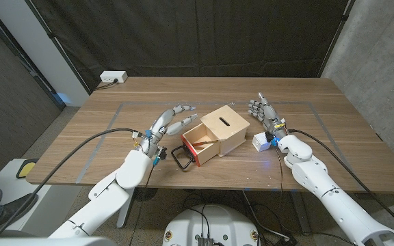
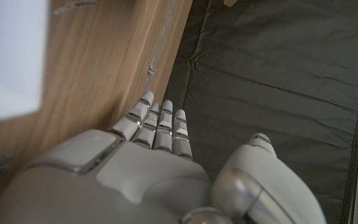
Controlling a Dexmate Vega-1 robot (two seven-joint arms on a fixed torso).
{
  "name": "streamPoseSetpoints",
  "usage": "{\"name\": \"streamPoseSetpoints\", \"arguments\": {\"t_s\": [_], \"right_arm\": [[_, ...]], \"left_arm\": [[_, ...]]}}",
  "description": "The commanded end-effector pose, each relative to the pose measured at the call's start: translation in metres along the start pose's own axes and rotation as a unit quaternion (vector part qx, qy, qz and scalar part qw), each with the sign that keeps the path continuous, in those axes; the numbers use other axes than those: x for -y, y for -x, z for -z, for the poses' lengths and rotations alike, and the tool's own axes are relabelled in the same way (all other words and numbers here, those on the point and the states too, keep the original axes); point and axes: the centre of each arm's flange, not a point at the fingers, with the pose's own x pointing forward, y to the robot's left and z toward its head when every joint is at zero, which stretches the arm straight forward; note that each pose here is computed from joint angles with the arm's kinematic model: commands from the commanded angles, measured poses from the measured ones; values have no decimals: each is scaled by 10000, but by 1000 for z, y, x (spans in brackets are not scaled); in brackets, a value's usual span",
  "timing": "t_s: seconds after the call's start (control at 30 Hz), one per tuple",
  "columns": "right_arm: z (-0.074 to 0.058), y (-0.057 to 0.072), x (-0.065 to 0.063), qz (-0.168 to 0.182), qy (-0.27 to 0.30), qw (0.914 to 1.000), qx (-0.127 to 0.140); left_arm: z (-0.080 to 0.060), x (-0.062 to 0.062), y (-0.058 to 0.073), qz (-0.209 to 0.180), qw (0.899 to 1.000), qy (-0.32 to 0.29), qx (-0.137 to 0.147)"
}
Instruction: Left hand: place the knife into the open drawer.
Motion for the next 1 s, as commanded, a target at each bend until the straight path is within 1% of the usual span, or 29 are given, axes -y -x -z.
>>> {"name": "streamPoseSetpoints", "arguments": {"t_s": [0.03,0.07,0.1,0.23,0.4,0.57,0.77,0.83,1.0], "right_arm": [[-24,2,2,-74,176,9995,271],[-27,2,3,-81,199,9993,320],[-27,2,3,-81,199,9993,320],[-36,3,5,-146,221,9987,439],[-45,2,8,-247,214,9981,528],[-50,2,12,-319,224,9976,577],[-53,1,16,-404,187,9972,596],[-53,1,17,-463,126,9969,627],[-53,0,21,-428,134,9969,647]], "left_arm": [[4,-21,-5,-147,9991,369,-117],[4,-25,-8,-159,9989,433,-127],[4,-25,-8,-156,9988,437,-128],[6,-34,-15,-123,9982,527,-245],[14,-40,-23,-50,9953,917,-320],[23,-45,-25,-146,9896,1375,-386],[38,-53,-29,-254,9816,1812,-552],[42,-54,-31,-310,9791,1913,-620],[53,-57,-38,-361,9740,2124,-700]]}}
